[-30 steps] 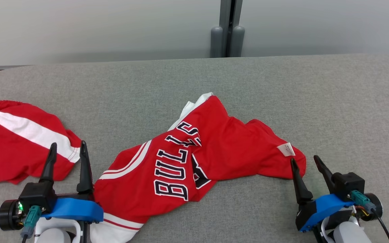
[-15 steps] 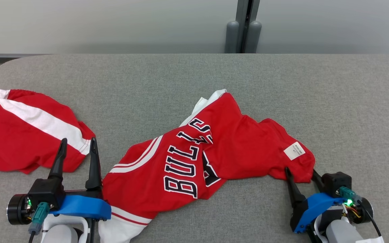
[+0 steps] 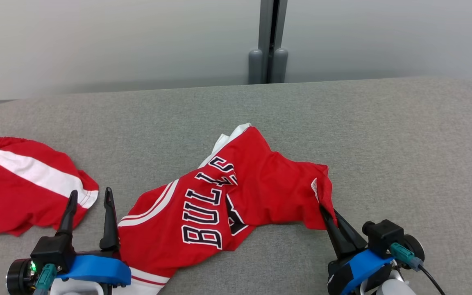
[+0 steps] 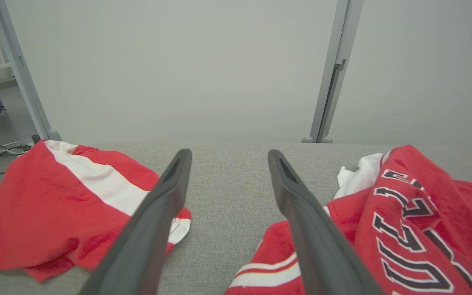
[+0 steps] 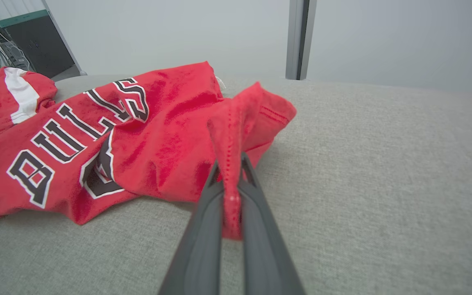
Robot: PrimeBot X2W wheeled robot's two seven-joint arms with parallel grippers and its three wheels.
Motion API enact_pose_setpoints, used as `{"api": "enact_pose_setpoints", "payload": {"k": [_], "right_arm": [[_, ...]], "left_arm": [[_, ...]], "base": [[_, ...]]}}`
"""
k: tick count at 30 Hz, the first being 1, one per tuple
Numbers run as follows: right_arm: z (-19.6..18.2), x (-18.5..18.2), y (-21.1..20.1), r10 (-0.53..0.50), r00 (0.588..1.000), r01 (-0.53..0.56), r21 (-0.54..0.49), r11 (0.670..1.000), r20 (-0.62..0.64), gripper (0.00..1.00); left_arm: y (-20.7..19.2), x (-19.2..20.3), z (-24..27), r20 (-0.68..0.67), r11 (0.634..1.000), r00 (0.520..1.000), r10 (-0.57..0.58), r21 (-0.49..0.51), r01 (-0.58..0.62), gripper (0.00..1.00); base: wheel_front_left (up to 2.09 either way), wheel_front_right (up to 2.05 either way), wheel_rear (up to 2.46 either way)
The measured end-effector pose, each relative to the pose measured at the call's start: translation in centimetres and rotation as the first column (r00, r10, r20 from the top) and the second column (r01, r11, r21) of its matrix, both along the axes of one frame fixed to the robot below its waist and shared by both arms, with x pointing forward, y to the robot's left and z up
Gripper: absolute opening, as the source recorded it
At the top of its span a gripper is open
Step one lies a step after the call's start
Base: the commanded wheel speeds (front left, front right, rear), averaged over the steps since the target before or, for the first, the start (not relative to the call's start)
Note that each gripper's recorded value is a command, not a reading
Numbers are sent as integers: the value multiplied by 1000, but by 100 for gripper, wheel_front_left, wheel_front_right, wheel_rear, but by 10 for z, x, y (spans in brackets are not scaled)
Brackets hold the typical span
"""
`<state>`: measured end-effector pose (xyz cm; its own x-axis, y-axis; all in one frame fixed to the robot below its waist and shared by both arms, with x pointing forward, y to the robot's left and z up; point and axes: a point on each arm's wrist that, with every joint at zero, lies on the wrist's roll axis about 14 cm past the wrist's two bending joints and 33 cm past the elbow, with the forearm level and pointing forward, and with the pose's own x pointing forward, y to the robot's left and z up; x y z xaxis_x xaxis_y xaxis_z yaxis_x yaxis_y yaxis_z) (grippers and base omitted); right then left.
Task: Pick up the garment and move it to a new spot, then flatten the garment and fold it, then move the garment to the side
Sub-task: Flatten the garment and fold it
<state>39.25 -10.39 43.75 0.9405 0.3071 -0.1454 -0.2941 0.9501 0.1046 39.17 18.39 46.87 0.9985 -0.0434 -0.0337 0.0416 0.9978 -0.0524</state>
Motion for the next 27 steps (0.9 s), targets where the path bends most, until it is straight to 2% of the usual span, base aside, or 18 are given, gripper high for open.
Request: {"api": "enact_pose_setpoints", "payload": {"k": [11, 20, 27], "right_arm": [[78, -15, -16, -26, 973, 11, 62, 998, 231, 0], [155, -24, -12, -30, 910, -15, 105, 994, 414, 0], [203, -37, -13, -48, 862, -24, 133, 991, 505, 0]], "left_arm": [[-19, 4, 2, 9, 999, 999, -48, -9, 48, 100], [-23, 7, 4, 17, 998, 998, -64, -3, 64, 100], [-21, 8, 4, 18, 998, 998, -58, 1, 58, 100]], "base": [[0, 0, 0], [0, 0, 0], [0, 0, 0]]}}
